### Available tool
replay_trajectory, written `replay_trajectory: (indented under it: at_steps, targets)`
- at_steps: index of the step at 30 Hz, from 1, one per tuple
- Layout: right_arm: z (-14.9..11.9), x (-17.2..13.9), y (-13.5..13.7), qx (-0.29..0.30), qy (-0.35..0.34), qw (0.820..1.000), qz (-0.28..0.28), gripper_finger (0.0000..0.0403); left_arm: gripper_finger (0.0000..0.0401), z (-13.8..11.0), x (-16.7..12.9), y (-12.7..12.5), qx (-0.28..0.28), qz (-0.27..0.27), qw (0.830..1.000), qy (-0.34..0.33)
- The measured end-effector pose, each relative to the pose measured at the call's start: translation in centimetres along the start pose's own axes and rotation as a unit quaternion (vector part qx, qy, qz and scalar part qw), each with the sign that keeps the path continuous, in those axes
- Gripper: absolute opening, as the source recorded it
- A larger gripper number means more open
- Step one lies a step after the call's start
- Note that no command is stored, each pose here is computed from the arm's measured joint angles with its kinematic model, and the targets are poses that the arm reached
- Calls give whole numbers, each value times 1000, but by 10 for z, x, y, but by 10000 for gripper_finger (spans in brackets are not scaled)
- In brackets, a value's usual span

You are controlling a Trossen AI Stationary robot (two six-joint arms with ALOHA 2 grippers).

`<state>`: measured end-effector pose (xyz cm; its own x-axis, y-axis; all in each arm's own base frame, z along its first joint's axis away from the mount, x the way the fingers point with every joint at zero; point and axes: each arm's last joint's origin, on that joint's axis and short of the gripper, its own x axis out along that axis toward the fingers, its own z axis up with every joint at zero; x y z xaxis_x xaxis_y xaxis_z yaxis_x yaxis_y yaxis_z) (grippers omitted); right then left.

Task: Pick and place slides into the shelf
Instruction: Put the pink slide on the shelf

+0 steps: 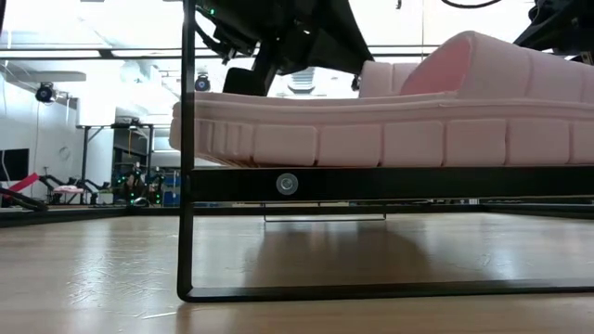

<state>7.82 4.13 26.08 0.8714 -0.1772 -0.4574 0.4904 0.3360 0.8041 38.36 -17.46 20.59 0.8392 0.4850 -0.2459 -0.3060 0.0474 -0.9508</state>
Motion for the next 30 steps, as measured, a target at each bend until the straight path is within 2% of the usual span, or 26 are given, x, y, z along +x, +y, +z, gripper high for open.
replay_trajectory:
  at_steps: [15, 30]
  targets:
    - [-2, 1, 4, 7, 2, 1000, 9, 8, 0, -3, 5, 11, -1, 6, 1000, -18]
    - [-6, 5, 8, 9, 1, 1000, 11, 8, 0, -6, 7, 18, 6, 16, 1000, 2]
